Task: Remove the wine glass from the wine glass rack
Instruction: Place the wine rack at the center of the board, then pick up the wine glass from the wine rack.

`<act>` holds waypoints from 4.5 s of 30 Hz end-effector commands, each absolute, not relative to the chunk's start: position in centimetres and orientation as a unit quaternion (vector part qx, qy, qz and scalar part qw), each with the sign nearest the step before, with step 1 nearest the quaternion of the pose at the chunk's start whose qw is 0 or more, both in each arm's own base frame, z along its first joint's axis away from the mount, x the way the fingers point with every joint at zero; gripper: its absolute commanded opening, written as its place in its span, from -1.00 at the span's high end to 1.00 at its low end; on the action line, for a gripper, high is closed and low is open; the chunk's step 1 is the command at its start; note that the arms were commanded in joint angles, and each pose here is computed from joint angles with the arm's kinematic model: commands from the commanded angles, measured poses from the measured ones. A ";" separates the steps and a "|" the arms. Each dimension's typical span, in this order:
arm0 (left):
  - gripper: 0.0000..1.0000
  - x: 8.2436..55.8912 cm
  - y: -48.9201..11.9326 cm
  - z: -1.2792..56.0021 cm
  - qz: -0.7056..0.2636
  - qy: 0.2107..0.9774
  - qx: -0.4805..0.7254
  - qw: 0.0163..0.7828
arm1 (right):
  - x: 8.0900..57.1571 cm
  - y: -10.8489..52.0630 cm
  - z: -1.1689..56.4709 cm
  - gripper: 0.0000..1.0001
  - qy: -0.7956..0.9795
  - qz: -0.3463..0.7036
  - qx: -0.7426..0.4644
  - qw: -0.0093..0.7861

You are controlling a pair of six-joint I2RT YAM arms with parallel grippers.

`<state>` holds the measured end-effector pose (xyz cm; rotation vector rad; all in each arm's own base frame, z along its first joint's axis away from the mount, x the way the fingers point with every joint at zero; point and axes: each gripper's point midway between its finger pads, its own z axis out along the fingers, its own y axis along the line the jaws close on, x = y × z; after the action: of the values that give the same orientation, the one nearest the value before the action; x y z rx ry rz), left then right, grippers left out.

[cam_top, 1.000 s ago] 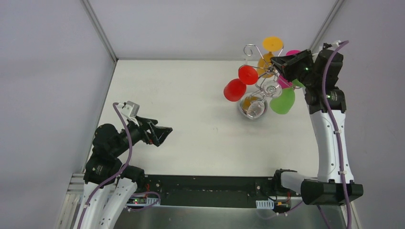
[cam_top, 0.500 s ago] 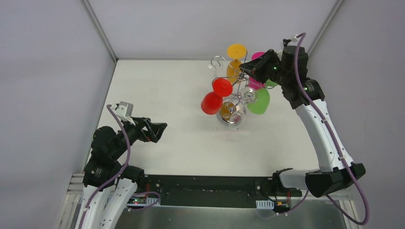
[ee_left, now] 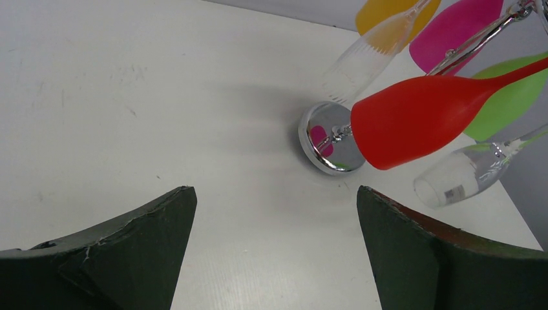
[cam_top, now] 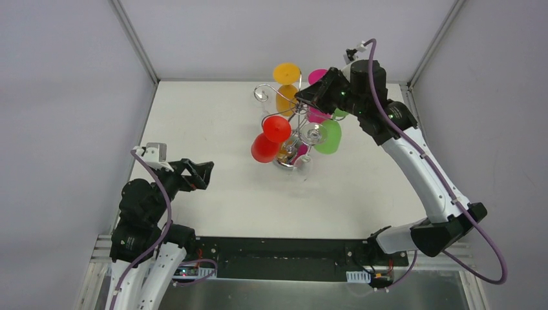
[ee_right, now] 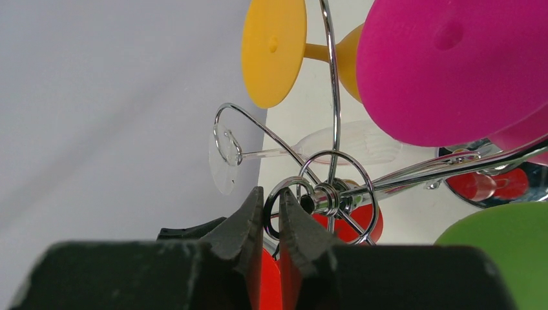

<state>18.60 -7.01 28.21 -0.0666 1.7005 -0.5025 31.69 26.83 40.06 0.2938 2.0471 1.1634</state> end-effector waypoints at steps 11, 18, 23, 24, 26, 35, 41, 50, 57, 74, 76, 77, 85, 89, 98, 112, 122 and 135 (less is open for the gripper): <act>-0.99 18.7 -5.4 28.6 -0.186 0.734 -0.050 0.651 | 29.8 29.0 54.0 1.00 0.658 0.570 0.044 0.491; -0.99 18.7 -5.4 28.6 -0.186 0.734 -0.050 0.651 | 30.2 29.5 52.7 1.00 0.671 0.561 0.044 0.482; -0.99 18.7 -5.4 28.6 -0.185 0.734 -0.051 0.652 | 30.7 29.8 51.7 1.00 0.683 0.553 0.046 0.475; -0.99 18.7 -5.4 28.6 -0.186 0.733 -0.051 0.652 | 30.8 29.9 51.6 0.99 0.684 0.552 0.046 0.474; -0.99 18.7 -5.3 28.7 -0.185 0.733 -0.051 0.653 | 31.0 30.0 51.2 0.95 0.688 0.549 0.047 0.472; -0.99 18.7 -5.3 28.7 -0.185 0.732 -0.051 0.653 | 31.9 30.3 50.1 0.67 0.696 0.540 0.053 0.470; -0.99 18.6 -5.3 28.7 -0.185 0.732 -0.051 0.654 | 32.1 30.5 49.9 0.55 0.697 0.539 0.055 0.470; -0.99 18.6 -5.3 28.7 -0.184 0.731 -0.051 0.655 | 32.8 30.9 48.9 0.46 0.707 0.533 0.061 0.460; -0.99 18.6 -5.2 28.7 -0.184 0.730 -0.052 0.656 | 33.4 31.3 48.0 0.37 0.715 0.528 0.066 0.453; -0.99 18.7 -5.2 28.6 -0.183 0.733 -0.053 0.653 | 32.1 29.3 48.7 0.13 0.721 0.500 0.056 0.477; -0.99 18.7 -5.2 28.6 -0.183 0.733 -0.053 0.653 | 31.7 28.9 48.7 0.09 0.721 0.495 0.053 0.481; -0.99 18.7 -5.2 28.6 -0.182 0.733 -0.054 0.653 | 31.5 28.6 48.6 0.07 0.722 0.492 0.052 0.483; -0.99 18.9 -5.1 28.4 -0.180 0.737 -0.058 0.649 | 29.2 25.7 48.3 -0.20 0.719 0.465 0.043 0.514; -0.99 19.0 -5.1 28.2 -0.178 0.740 -0.059 0.646 | 27.5 24.0 48.3 -0.35 0.716 0.451 0.032 0.532; -0.99 19.4 -6.1 27.8 -0.190 0.753 -0.039 0.629 | 24.9 20.4 45.6 -0.69 0.741 0.388 0.013 0.548; -0.99 18.8 -10.6 30.9 -0.293 0.777 0.017 0.557 | 22.1 18.0 40.1 -0.98 0.782 0.353 0.015 0.513; -0.99 18.9 -11.3 34.1 -0.298 0.804 0.028 0.515 | 21.4 19.5 38.2 -0.98 0.801 0.383 0.028 0.459; -0.99 20.8 -12.8 35.7 -0.304 0.837 0.035 0.454 | 23.7 21.5 37.3 -0.81 0.798 0.427 0.124 0.406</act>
<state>21.33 -12.41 34.25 0.0658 2.0733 -0.7332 22.76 20.76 36.15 0.2133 2.0580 0.9865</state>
